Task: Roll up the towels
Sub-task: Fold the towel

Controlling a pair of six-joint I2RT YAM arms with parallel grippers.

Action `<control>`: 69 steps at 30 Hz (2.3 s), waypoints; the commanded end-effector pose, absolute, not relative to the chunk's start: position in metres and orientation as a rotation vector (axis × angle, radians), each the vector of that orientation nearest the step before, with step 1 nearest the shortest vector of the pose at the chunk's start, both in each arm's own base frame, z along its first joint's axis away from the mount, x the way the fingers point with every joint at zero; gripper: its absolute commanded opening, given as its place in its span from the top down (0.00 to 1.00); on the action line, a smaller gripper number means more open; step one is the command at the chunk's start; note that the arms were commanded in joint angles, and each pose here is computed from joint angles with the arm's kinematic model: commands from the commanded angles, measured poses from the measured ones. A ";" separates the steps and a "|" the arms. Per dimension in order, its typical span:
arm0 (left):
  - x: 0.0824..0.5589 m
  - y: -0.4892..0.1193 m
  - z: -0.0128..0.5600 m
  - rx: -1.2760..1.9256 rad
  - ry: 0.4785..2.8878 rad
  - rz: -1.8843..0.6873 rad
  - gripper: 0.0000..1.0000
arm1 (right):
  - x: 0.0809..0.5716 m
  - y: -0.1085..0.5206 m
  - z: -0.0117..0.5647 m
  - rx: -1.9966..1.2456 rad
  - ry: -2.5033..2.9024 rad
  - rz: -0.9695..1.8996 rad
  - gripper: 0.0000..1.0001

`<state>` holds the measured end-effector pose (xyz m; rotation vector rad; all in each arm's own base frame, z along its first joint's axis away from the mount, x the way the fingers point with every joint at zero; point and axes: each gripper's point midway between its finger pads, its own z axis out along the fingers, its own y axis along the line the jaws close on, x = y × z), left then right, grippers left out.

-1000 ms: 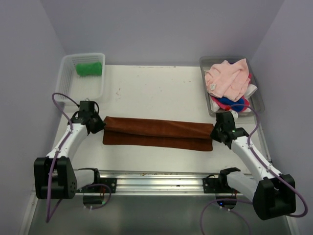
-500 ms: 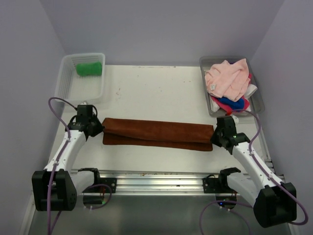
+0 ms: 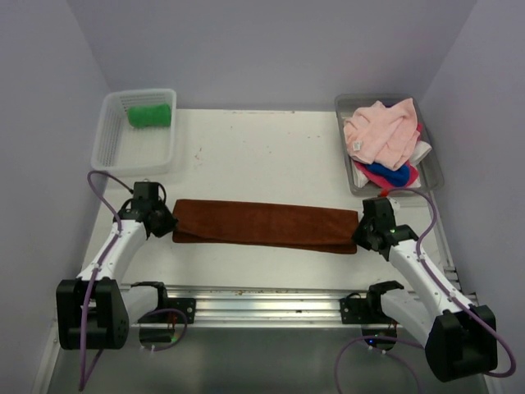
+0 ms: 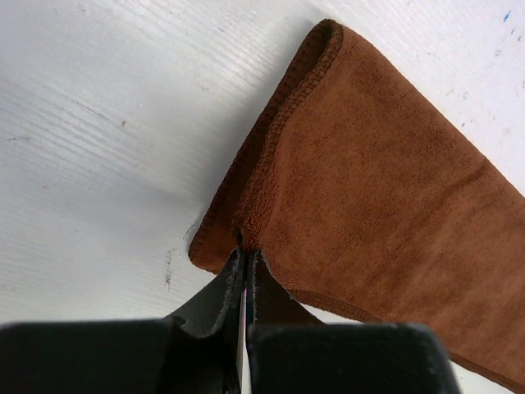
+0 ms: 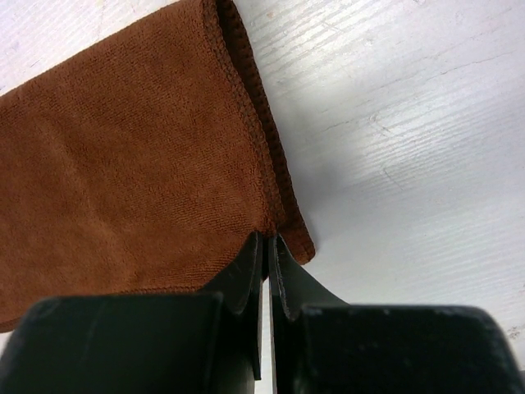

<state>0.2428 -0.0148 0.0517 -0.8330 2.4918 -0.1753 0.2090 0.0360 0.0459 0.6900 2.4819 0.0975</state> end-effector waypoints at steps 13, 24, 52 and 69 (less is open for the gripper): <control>0.243 -0.017 0.067 -0.848 2.463 -0.214 0.56 | 0.210 0.034 0.052 0.743 2.458 0.101 0.66; 0.273 -0.036 0.113 -0.712 2.329 -0.380 0.32 | 0.239 0.046 0.079 0.706 2.392 0.190 0.72; 0.221 -0.051 0.005 -0.790 2.636 -0.286 0.36 | 0.174 0.078 0.006 0.806 2.601 0.404 0.86; 0.267 -0.051 0.047 -0.725 2.542 -0.301 0.33 | 0.196 0.040 0.032 0.791 2.554 0.081 0.60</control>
